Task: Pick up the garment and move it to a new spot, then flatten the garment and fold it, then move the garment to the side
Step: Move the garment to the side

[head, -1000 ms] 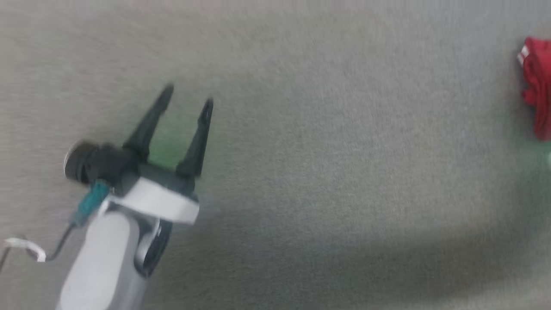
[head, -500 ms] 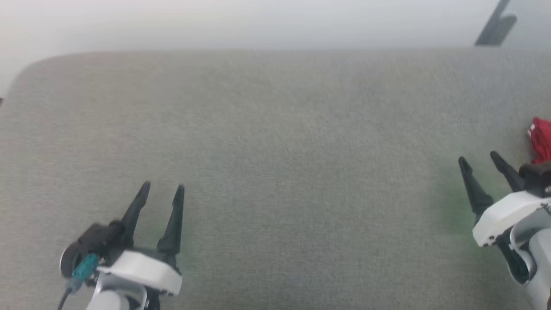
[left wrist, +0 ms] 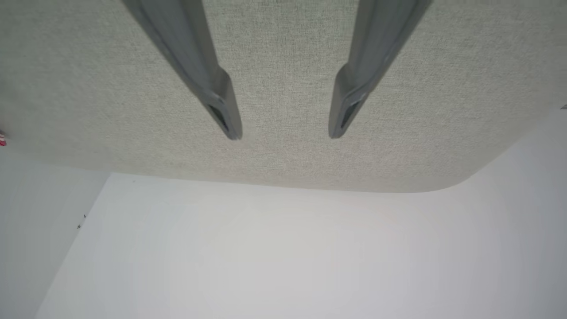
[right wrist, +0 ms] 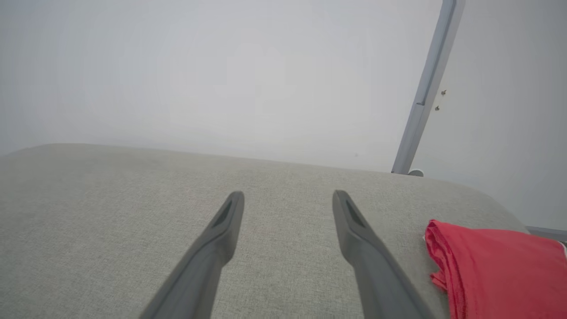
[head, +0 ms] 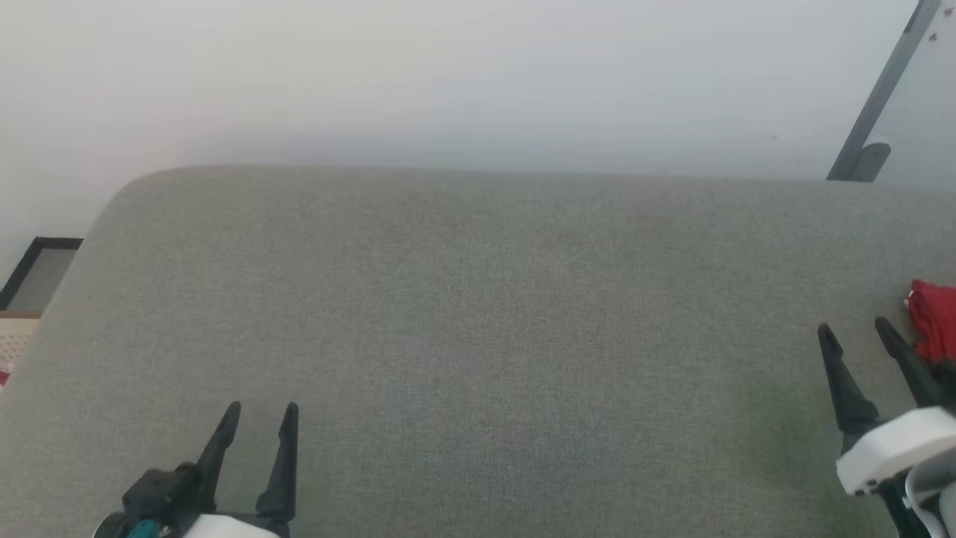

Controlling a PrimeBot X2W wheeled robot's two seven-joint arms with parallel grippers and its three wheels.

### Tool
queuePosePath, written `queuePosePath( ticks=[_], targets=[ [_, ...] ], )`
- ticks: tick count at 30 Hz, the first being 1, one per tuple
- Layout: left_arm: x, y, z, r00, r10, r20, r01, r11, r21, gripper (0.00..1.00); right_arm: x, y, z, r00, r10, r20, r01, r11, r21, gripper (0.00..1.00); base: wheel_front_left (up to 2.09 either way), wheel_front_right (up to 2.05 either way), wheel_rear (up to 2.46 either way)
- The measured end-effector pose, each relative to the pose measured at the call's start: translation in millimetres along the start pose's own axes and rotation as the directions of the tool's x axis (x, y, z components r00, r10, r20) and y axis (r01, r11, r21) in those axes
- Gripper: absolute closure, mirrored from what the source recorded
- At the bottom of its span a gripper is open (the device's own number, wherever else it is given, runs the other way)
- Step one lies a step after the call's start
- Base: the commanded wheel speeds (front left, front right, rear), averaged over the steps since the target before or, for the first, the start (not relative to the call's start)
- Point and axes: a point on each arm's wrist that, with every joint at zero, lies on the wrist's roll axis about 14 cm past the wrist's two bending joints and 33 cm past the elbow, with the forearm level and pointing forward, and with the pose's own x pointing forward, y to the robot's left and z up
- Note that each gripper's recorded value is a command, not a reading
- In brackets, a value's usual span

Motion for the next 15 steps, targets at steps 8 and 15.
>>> queuePosePath(
  ticks=[8, 15],
  targets=[
    [-20.4, 8.8, 2.4, 0.999, 0.045, 0.014, -0.044, 0.999, -0.012, 0.00, -22.9, -1.0, 9.3, 0.999, -0.040, 0.030, 0.039, 0.999, 0.027, 0.00, 0.00, 0.00, 0.00],
    [-33.3, 14.0, 5.4, 0.998, 0.062, 0.022, -0.062, 0.998, 0.002, 0.00, -41.8, -0.7, 8.0, 0.997, -0.071, 0.018, 0.070, 0.997, 0.045, 0.00, 0.00, 0.00, 0.00]
  ],
)
